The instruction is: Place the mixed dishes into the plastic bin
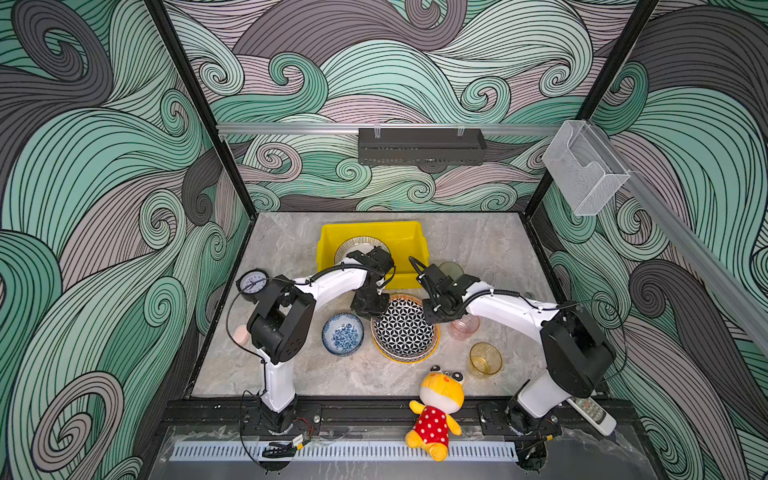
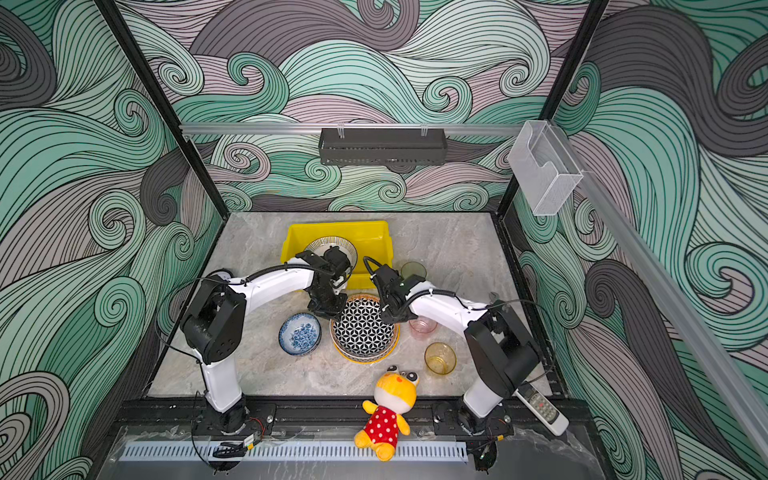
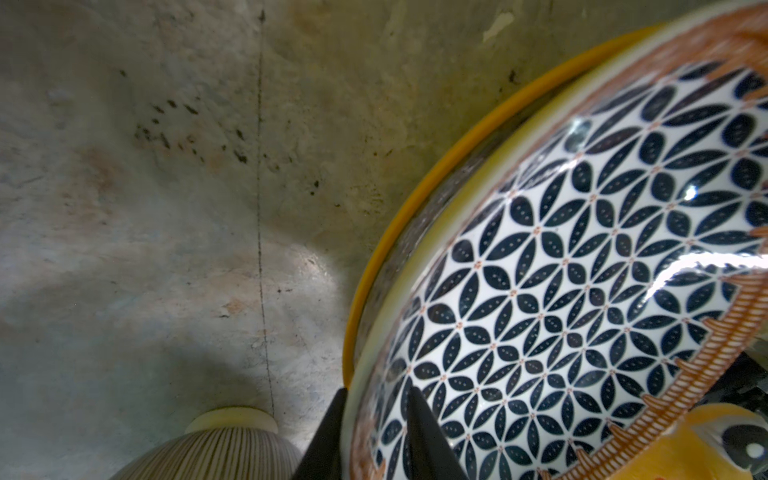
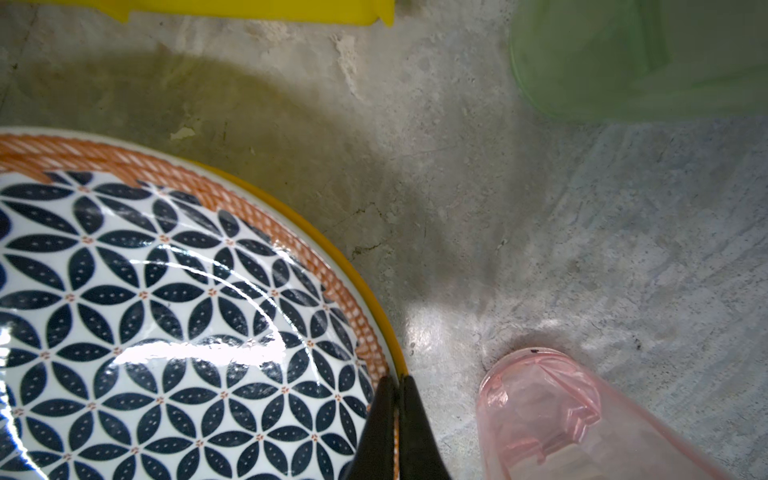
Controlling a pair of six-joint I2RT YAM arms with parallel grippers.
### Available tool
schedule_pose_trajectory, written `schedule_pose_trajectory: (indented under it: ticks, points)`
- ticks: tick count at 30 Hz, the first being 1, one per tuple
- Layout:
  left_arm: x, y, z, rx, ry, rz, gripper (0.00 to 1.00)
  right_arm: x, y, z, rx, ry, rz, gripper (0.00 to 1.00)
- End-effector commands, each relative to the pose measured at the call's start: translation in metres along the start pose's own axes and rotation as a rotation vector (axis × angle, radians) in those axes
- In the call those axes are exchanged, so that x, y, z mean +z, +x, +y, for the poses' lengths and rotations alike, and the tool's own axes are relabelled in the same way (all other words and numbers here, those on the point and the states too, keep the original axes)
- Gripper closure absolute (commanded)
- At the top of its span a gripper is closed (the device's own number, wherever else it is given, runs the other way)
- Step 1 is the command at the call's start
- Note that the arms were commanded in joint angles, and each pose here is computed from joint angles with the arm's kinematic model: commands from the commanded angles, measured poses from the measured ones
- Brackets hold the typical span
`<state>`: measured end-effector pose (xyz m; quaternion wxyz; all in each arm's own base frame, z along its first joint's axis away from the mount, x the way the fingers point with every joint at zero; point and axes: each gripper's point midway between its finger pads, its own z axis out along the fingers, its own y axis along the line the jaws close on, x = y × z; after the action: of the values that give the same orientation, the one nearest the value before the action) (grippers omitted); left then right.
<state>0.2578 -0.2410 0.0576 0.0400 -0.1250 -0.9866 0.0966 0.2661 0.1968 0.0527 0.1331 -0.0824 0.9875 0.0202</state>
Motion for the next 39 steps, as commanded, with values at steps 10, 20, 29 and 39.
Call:
schedule_pose_trajectory:
  ticks: [10,20,29,39]
  points:
    - [0.011,0.004,-0.005,-0.023,0.028,0.03,0.77,0.01,0.022,0.009,-0.001,-0.017,0.072,0.93]
    - [0.01,0.002,-0.003,-0.041,0.023,0.016,0.81,0.007,0.02,0.014,-0.003,-0.028,0.056,0.94]
    - [0.005,0.0,0.003,-0.054,0.004,0.0,0.9,0.002,0.018,0.015,0.0,-0.036,0.041,0.92]
    - [-0.005,-0.001,0.014,-0.057,-0.042,-0.033,0.96,-0.006,0.013,0.015,0.005,-0.043,0.013,0.81]
